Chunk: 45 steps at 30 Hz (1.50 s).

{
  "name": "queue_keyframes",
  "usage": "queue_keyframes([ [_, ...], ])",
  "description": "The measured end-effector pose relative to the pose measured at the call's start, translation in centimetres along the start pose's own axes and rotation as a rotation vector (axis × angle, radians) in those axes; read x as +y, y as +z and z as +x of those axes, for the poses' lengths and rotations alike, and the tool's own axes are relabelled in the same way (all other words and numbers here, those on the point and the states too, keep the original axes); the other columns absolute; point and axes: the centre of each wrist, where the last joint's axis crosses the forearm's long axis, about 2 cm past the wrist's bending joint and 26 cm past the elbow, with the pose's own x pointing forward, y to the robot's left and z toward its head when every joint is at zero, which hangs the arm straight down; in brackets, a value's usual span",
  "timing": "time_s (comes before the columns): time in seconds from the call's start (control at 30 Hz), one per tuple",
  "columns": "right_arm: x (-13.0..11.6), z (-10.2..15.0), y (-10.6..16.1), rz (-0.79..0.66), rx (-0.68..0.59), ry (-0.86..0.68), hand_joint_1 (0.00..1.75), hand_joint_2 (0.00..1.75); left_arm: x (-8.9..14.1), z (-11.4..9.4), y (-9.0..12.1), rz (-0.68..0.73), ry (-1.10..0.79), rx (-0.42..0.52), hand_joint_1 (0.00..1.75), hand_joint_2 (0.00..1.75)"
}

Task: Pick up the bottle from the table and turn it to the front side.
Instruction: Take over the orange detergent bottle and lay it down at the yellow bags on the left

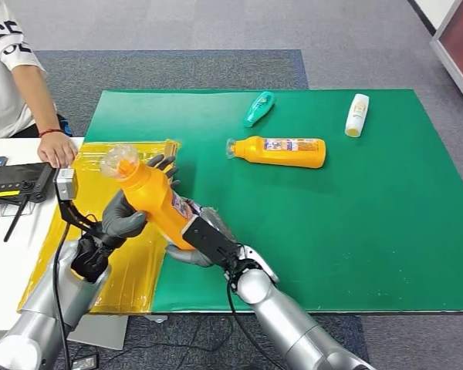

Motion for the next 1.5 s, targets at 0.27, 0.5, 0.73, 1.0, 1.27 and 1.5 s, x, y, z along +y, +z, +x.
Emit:
queue_keyframes([
  [0.27, 0.0, 0.0, 0.0, -0.031, 0.014, 0.084, 1.75, 1.75, 0.6, 0.2, 0.8, 0.060, -0.064, 0.070, 0.00, 1.75],
  [0.5, 0.1, -0.3, 0.1, -0.021, 0.037, 0.132, 1.75, 1.75, 1.6, 1.7, 0.6, 0.088, -0.176, 0.179, 0.00, 1.75],
  [0.73, 0.0, -0.2, -0.2, -0.016, 0.039, 0.166, 1.75, 1.75, 1.8, 2.4, -0.6, 0.075, -0.210, 0.215, 0.00, 1.75],
  [1.0, 0.0, -0.1, -0.5, -0.008, 0.040, 0.171, 1.75, 1.75, 1.8, 2.5, -1.3, 0.065, -0.202, 0.212, 0.00, 1.75],
  [1.27, 0.2, 0.0, -0.7, -0.004, 0.038, 0.187, 1.75, 1.75, 1.6, 2.1, -1.5, 0.060, -0.183, 0.200, 0.00, 1.75],
  [1.5, 0.7, 0.0, -0.8, -0.002, 0.039, 0.228, 1.75, 1.75, 1.4, 1.8, -1.7, 0.052, -0.177, 0.203, 0.00, 1.75],
])
